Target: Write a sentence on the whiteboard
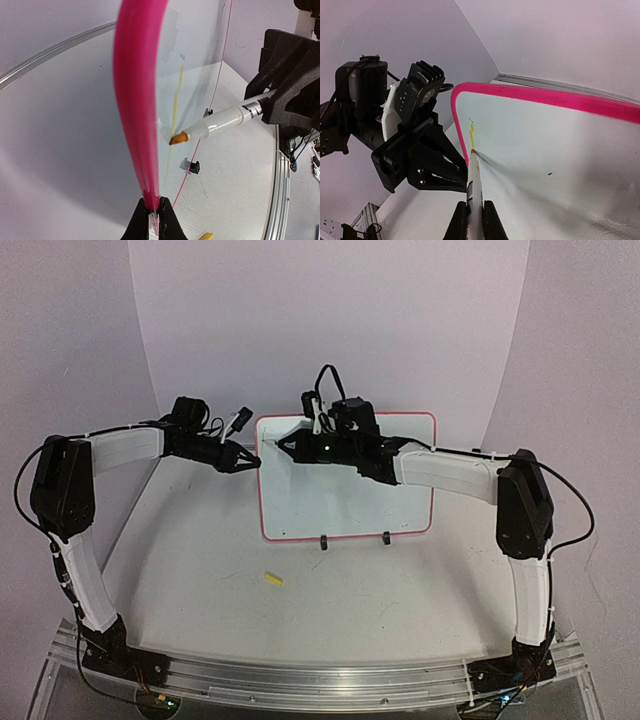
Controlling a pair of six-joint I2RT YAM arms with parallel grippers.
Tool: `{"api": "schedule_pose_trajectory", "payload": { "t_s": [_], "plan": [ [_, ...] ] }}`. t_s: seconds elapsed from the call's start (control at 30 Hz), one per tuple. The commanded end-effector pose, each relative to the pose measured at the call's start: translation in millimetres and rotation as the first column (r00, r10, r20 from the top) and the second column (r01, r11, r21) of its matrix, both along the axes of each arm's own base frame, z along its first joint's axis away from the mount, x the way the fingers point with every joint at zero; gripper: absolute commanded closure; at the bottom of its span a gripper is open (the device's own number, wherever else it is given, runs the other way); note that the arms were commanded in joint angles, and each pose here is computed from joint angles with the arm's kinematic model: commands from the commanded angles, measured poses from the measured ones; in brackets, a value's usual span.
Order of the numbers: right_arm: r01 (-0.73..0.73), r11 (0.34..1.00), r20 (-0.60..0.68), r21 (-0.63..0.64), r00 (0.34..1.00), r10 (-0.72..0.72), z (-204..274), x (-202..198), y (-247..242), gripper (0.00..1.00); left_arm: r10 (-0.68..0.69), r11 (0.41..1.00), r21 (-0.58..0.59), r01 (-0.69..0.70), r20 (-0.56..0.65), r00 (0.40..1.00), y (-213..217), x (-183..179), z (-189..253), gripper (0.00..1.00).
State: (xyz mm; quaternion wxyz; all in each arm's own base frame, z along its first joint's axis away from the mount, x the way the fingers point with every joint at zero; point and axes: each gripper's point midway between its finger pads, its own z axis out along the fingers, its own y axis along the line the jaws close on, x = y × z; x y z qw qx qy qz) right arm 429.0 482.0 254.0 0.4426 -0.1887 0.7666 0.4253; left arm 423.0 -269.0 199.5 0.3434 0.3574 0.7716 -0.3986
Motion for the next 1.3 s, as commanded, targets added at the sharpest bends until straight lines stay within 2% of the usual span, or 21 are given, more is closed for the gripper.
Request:
{"api": "schedule_pose_trajectory", "payload": {
  "t_s": [0.0, 0.5, 0.63, 0.87, 1.27],
  "plan": [
    [0.081, 0.997, 0.023, 0.001, 0.996, -0.081, 9, 8, -10, 1.00, 0.014, 1.000, 0.018, -0.015, 0.073, 0.997, 1, 0, 20, 1.00],
    [0.165, 0.986, 0.058, 0.002, 0.985, -0.164, 19, 8, -32, 1.00, 0.015, 1.000, 0.019, -0.016, 0.074, 0.997, 2, 0, 20, 1.00],
    [0.130, 0.991, 0.059, 0.009, 0.990, -0.131, 21, 3, -28, 1.00, 0.014, 1.000, 0.019, -0.015, 0.073, 0.997, 1, 0, 20, 1.00],
    [-0.011, 0.995, 0.100, 0.101, 0.995, 0.000, 52, -21, -19, 1.00, 0.017, 1.000, 0.020, -0.018, 0.078, 0.997, 2, 0, 21, 1.00],
    [0.037, 0.993, 0.107, 0.108, 0.993, -0.049, 56, -8, -19, 1.00, 0.015, 1.000, 0.021, -0.017, 0.079, 0.997, 2, -1, 22, 1.00]
  ]
}}
